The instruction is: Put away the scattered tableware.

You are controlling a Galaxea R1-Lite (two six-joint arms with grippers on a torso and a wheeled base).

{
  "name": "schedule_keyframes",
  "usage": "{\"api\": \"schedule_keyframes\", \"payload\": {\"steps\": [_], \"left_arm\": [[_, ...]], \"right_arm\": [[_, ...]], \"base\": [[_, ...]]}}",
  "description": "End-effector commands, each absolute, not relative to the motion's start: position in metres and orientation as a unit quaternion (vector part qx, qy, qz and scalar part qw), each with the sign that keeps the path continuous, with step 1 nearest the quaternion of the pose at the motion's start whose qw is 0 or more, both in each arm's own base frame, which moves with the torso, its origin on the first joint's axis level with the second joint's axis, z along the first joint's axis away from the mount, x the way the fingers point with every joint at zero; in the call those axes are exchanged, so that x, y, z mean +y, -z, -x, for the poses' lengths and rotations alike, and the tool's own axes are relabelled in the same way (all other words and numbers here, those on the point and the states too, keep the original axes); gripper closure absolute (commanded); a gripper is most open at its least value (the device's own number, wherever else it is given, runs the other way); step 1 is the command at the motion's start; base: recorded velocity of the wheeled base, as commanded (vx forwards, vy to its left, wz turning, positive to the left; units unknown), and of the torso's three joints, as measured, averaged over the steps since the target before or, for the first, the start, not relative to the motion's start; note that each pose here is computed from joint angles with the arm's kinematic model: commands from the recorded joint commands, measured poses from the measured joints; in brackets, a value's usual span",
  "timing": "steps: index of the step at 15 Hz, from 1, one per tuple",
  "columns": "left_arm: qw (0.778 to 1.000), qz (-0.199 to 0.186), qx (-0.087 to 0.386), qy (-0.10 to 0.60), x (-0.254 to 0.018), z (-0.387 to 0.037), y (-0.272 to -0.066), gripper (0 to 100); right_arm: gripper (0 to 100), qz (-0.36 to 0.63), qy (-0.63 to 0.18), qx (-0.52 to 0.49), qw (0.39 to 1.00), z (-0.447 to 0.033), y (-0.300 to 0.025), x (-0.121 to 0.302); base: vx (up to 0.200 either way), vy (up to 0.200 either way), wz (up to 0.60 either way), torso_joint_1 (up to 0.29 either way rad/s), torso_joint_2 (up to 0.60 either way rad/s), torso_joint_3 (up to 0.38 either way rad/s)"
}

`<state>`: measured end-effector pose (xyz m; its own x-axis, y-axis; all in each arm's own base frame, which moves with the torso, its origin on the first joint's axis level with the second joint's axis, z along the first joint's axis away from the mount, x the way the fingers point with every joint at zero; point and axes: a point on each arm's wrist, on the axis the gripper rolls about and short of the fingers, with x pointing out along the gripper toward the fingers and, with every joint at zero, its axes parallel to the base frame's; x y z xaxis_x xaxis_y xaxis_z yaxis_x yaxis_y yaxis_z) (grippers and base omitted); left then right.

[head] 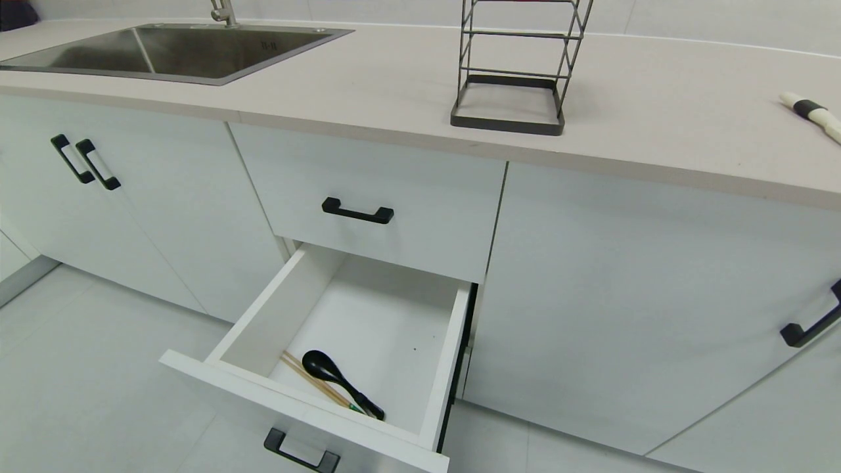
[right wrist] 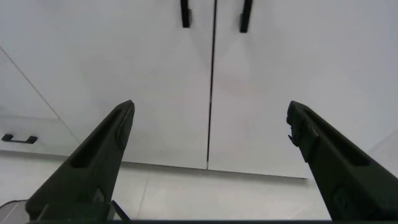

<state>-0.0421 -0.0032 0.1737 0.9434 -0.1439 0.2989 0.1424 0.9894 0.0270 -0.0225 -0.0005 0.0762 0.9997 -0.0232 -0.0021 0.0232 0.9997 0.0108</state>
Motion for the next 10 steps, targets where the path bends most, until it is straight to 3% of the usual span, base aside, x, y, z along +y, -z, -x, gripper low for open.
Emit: {"api": "schedule_keyframes", "payload": {"steps": [1, 3, 5, 8, 10], "left_arm": [[0.990, 0.013, -0.018, 0.136, -0.006, -0.001, -0.204, 0], [0.987, -0.023, 0.044, 0.150, -0.007, -0.031, -0.187, 0], [0.986, -0.045, 0.058, 0.152, -0.008, -0.049, -0.178, 0], [0.979, -0.032, 0.123, 0.158, -0.009, -0.068, -0.168, 0], [0.954, 0.012, 0.240, 0.181, -0.012, -0.079, -0.146, 0]], "right_arm": [[0, -0.005, 0.012, 0.004, 1.000, 0.022, -0.076, -0.001], [0, -0.005, 0.012, 0.004, 1.000, 0.022, -0.076, -0.001], [0, -0.005, 0.012, 0.004, 1.000, 0.022, -0.076, -0.001], [0, -0.005, 0.012, 0.004, 1.000, 0.022, -0.076, -0.001], [0, -0.005, 0.012, 0.004, 1.000, 0.022, -0.076, -0.001]], "base": [[0.000, 0.000, 0.00, 0.000, 0.00, 0.000], [0.000, 0.000, 0.00, 0.000, 0.00, 0.000], [0.000, 0.000, 0.00, 0.000, 0.00, 0.000], [0.000, 0.000, 0.00, 0.000, 0.00, 0.000], [0.000, 0.000, 0.00, 0.000, 0.00, 0.000]]}}
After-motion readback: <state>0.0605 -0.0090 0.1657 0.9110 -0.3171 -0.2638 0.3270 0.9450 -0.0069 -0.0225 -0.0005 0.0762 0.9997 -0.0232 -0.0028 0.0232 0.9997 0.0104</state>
